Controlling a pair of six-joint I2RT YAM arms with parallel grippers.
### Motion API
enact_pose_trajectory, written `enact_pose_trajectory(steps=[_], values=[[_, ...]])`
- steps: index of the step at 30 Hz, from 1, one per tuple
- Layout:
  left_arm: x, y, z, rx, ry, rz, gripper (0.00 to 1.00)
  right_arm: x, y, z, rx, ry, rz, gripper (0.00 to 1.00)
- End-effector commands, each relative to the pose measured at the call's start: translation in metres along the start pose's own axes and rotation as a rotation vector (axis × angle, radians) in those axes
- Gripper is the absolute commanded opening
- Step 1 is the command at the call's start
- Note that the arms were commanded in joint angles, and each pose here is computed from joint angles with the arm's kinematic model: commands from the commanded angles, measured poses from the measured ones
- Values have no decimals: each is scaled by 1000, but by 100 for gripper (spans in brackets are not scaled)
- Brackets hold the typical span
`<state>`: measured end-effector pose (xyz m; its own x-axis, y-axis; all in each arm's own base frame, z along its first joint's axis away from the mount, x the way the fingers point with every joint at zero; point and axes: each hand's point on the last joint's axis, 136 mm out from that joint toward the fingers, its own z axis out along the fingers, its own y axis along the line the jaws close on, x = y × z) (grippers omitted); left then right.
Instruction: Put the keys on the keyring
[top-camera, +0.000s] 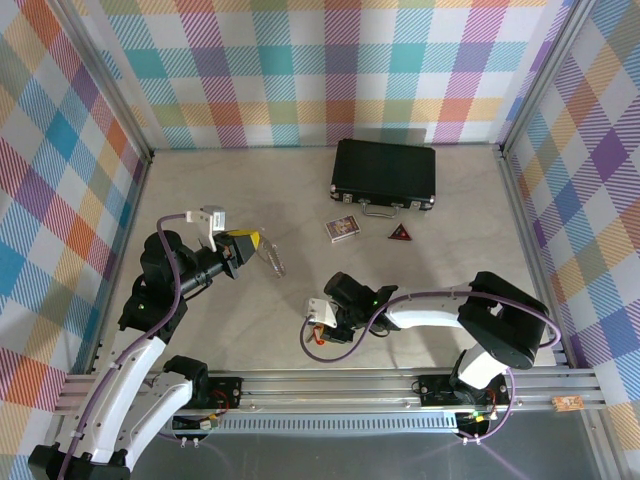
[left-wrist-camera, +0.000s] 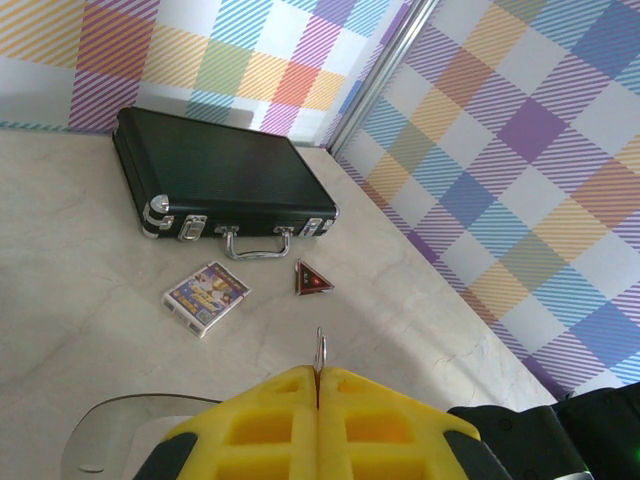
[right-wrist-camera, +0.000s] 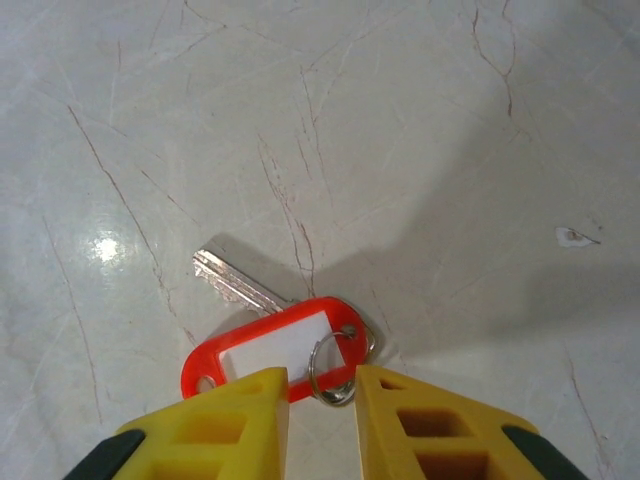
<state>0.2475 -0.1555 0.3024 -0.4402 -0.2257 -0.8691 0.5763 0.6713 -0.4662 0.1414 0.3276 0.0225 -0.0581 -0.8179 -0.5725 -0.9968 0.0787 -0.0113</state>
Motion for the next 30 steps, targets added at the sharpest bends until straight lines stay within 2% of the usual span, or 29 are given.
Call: enact_pose_trajectory(steps=[1,8,12,14,17,20,30], values=[[-8,-2,-3,17,-41,12,0,-8,4,5,-21,-25,-22,20],[-7,-2,-3,18,-42,12,0,-7,3,7,-14,-16,-30,11],[-7,-3,-3,22,-43,11,0,-11,3,5,-10,-26,-38,10],[-7,-2,-3,21,-43,11,0,-13,5,5,-12,-29,-45,11],[-7,-3,-3,22,-43,11,0,-13,4,4,-4,-30,-51,20],[-7,-3,-4,23,-44,11,0,-13,4,4,1,-29,-55,24],[-8,-4,-5,24,-49,13,0,-16,-9,7,83,-21,-46,23]])
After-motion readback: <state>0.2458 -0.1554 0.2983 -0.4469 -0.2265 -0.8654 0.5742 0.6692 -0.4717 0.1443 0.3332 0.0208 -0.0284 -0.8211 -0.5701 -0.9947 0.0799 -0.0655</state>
